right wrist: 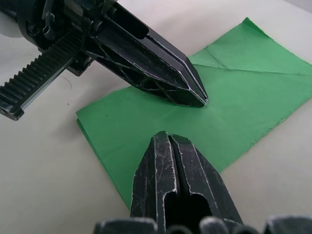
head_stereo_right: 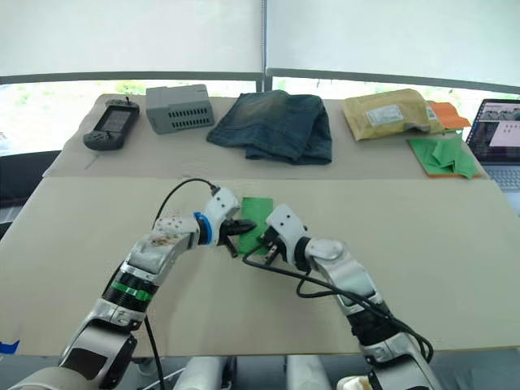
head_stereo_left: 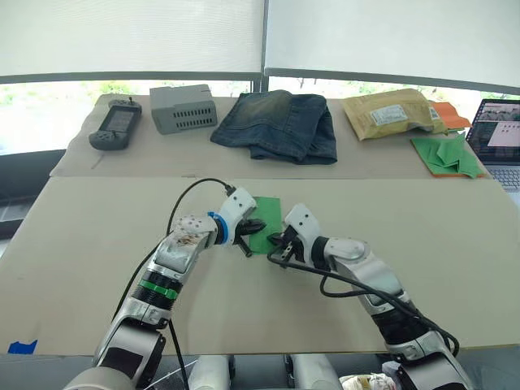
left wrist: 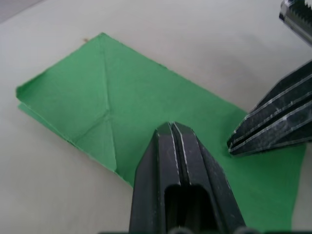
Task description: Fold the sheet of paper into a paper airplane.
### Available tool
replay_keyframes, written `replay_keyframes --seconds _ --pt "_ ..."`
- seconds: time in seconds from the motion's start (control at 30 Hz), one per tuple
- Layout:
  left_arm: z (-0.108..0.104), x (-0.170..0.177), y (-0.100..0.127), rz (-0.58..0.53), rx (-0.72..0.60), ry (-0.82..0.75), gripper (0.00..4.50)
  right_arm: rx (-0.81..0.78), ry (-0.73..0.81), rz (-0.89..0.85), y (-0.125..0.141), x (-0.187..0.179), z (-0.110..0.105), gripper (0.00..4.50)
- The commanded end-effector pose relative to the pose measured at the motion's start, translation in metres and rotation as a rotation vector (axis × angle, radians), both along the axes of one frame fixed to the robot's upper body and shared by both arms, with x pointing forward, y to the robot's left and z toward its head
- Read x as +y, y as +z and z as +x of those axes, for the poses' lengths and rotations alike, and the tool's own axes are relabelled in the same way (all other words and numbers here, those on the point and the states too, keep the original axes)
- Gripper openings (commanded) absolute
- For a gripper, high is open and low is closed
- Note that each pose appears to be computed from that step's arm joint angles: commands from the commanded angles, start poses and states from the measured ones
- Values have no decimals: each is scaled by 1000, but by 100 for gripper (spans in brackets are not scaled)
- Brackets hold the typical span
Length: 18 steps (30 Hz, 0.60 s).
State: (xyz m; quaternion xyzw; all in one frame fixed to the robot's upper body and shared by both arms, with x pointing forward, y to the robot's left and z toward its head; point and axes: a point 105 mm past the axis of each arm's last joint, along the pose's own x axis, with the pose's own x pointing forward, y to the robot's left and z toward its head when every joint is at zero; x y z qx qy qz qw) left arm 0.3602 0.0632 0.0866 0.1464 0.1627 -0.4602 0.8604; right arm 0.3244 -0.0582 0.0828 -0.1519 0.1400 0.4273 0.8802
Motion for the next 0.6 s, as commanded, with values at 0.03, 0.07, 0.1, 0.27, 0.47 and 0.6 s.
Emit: replay_keyframes --seconds 0.03,0.07,0.1,0.27,0.47,0.6 --pt "3 4 -10 65 -2 -5 0 15 -48 -10 -2 -9 -1 4" --pt "3 4 -11 67 -2 -6 0 12 -50 -8 -2 -9 -1 4" --pt "4 3 -11 66 -2 -6 0 11 -51 -7 -1 -9 -1 4" --pt "3 -4 -14 50 -2 -20 0 -26 -75 20 7 -11 6 4" --pt "-2 -7 -18 41 7 -29 0 -47 -140 -29 0 -15 35 4" --pt "-5 -5 -21 53 17 -25 0 -80 -164 -74 0 -17 60 4"
